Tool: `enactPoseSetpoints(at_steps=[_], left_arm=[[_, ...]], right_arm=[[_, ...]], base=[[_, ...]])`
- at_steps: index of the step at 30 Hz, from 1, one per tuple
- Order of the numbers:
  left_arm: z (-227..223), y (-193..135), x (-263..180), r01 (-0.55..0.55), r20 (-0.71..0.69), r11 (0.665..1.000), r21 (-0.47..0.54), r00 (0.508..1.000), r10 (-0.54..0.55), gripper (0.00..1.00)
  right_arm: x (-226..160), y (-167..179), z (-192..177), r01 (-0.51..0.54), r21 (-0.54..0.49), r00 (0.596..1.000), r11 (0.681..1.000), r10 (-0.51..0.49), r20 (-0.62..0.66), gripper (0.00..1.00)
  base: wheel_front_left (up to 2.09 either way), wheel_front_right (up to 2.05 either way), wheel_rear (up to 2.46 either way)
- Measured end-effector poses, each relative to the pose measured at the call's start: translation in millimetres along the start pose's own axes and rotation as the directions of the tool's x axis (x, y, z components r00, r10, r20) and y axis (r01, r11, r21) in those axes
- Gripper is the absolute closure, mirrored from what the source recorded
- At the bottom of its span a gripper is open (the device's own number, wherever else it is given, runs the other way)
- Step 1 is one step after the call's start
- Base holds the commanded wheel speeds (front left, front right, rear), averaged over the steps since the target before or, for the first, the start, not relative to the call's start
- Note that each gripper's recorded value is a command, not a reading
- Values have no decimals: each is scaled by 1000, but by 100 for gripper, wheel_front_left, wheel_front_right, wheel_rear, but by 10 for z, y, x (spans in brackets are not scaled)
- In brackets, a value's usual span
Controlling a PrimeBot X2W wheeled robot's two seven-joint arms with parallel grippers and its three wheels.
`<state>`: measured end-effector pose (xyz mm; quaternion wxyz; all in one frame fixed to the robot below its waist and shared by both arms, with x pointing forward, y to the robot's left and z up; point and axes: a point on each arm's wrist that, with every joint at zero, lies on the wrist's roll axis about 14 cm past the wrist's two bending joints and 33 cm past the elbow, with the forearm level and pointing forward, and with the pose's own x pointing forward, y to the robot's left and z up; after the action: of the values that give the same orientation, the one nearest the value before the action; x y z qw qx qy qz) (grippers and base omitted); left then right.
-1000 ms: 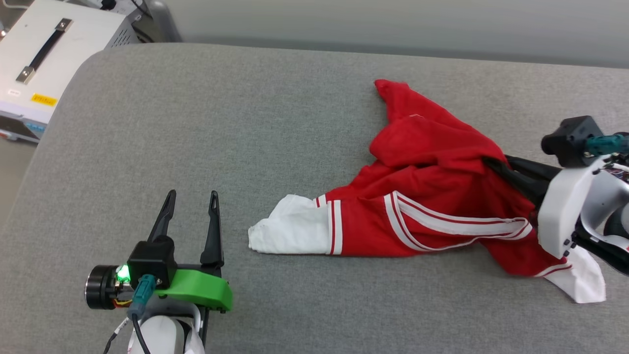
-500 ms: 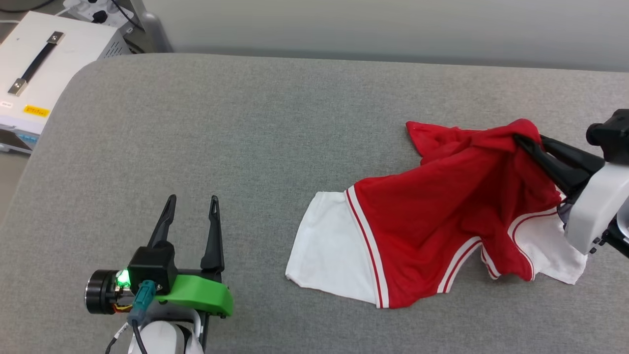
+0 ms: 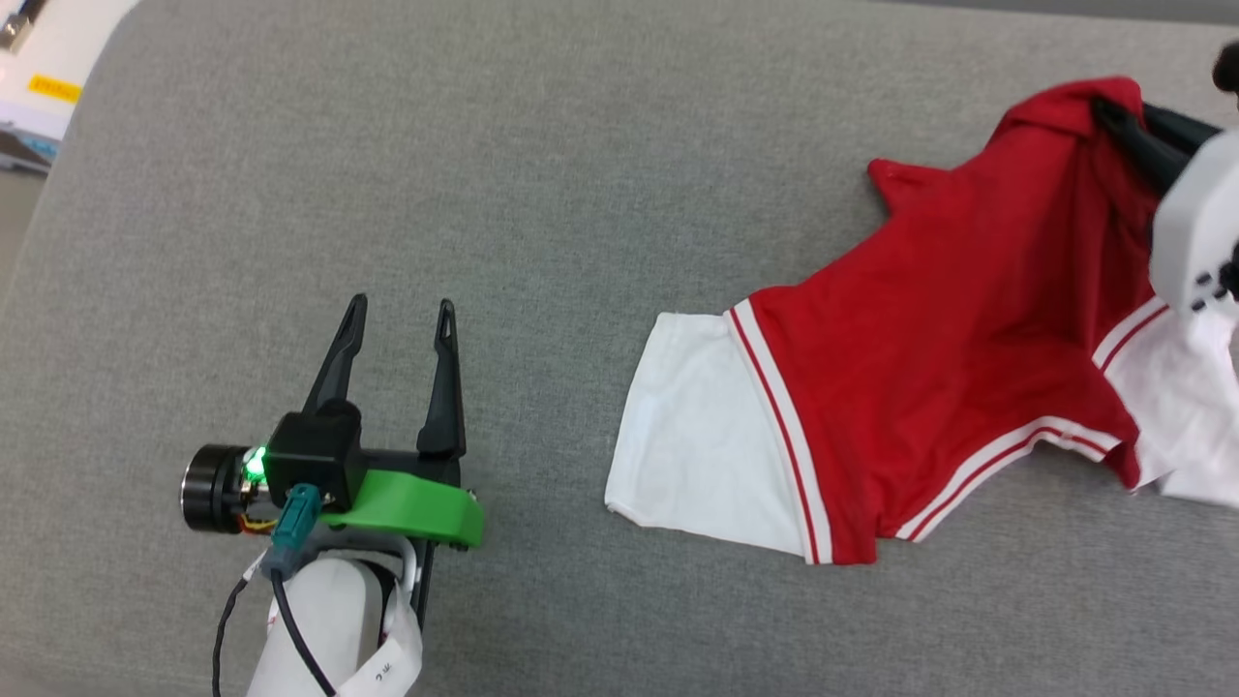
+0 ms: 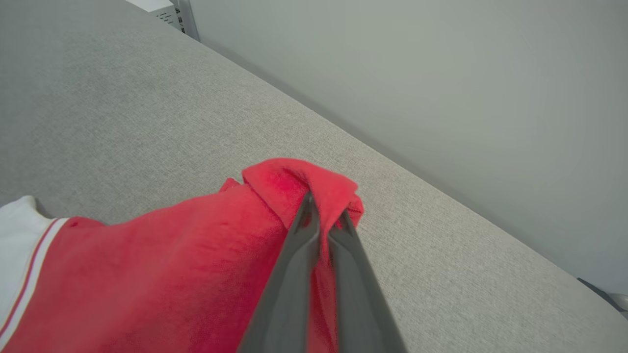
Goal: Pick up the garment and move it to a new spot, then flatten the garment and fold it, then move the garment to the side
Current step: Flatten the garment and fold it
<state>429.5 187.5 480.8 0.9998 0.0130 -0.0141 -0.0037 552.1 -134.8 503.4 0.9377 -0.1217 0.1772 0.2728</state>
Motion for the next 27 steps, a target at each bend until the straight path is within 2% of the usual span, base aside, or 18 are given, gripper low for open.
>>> enactPoseSetpoints(at_steps=[6,11,13,16,20,21,22,27], left_arm=[[-140,4,109,1,-29,1000,-1,1000,-1,0],[-226,67,109,-16,-54,1000,0,998,16,0],[-249,96,95,-25,-61,1000,0,998,25,0],[-267,122,81,-33,-68,999,1,997,33,0],[-226,146,76,-43,-58,999,3,997,43,0],[-201,148,75,-44,-52,999,2,998,44,0],[-173,150,75,-44,-44,999,2,998,44,0],[-4,153,61,-33,-1,999,6,999,33,0]], right_arm=[[565,171,-388,-46,0,990,999,46,-136,100],[779,553,-979,-139,8,934,990,134,-331,100],[816,586,-1053,-151,17,917,988,146,-371,100],[838,590,-1107,-163,-3,907,987,149,-395,100],[821,582,-1041,-152,40,928,987,157,-338,100],[810,574,-993,-149,44,938,988,155,-310,59],[798,565,-930,-145,41,950,989,151,-273,0],[636,466,-685,-111,32,990,993,114,-89,0]], base=[[0,0,0],[0,0,0],[0,0,0],[0,0,0],[0,0,0],[0,0,0],[0,0,0],[0,0,0]])
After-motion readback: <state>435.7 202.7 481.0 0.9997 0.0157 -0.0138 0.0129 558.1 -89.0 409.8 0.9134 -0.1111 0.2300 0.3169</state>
